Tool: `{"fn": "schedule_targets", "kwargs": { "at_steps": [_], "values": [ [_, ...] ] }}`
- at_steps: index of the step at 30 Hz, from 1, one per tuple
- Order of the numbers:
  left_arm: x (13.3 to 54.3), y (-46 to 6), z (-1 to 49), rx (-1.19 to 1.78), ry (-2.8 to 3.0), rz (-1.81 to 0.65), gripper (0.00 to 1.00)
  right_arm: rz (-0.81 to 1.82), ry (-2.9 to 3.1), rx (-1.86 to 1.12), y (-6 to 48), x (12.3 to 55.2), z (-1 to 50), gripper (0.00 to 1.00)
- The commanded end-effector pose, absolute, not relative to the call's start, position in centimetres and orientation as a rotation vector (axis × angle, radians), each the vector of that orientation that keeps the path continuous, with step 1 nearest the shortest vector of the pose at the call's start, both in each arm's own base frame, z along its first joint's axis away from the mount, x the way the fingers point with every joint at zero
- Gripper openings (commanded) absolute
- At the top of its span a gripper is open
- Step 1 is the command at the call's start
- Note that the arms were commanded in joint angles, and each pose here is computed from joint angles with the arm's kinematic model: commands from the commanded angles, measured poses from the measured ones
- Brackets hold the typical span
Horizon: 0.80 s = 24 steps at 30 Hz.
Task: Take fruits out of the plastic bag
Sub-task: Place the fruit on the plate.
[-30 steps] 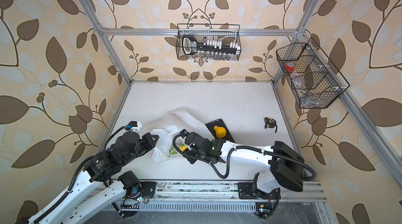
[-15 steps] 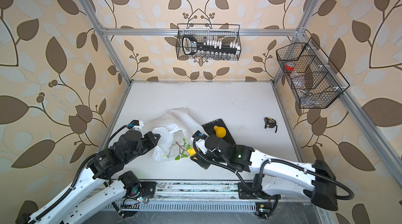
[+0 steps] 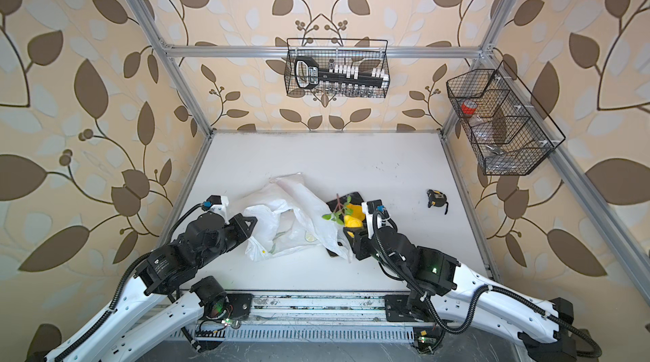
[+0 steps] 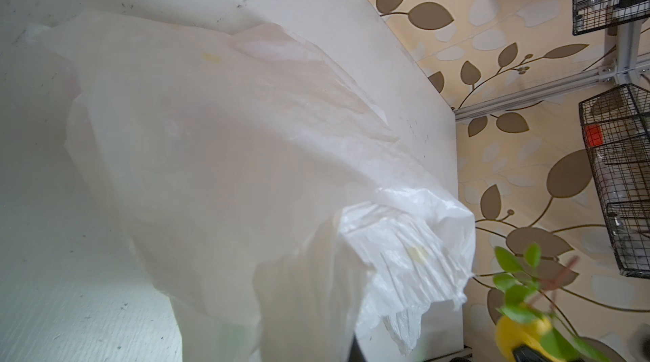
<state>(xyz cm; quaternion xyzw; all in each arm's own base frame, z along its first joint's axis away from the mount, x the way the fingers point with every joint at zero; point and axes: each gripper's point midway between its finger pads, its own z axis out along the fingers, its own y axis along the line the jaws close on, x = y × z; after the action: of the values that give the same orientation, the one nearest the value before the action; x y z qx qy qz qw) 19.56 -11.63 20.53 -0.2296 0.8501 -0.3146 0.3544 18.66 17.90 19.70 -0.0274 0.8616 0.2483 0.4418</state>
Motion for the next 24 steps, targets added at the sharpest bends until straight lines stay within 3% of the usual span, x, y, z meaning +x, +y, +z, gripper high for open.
{"fn": "schedule_targets", "kwargs": {
  "at_steps": [1, 10, 18, 24],
  "values": [
    [19.6, -11.2, 20.6, -0.593, 2.182, -0.793, 0.00, 0.398, 2.127, 0.325, 12.0, 20.4, 16.5, 0.36],
    [19.5, -11.7, 20.5, -0.578, 2.196, -0.808, 0.00, 0.258, 2.276, 0.613, 9.2, 22.1, 9.6, 0.36],
    [19.3, -11.8, 20.6, -0.563, 2.205, -0.815, 0.00, 0.330, 2.368, 0.555, 11.7, 23.0, 6.7, 0.36],
    [19.4, -12.0, 20.7, -0.555, 2.209, -0.821, 0.00, 0.391, 2.409, 0.527, 13.1, 23.0, 5.3, 0.44]
  ]
}}
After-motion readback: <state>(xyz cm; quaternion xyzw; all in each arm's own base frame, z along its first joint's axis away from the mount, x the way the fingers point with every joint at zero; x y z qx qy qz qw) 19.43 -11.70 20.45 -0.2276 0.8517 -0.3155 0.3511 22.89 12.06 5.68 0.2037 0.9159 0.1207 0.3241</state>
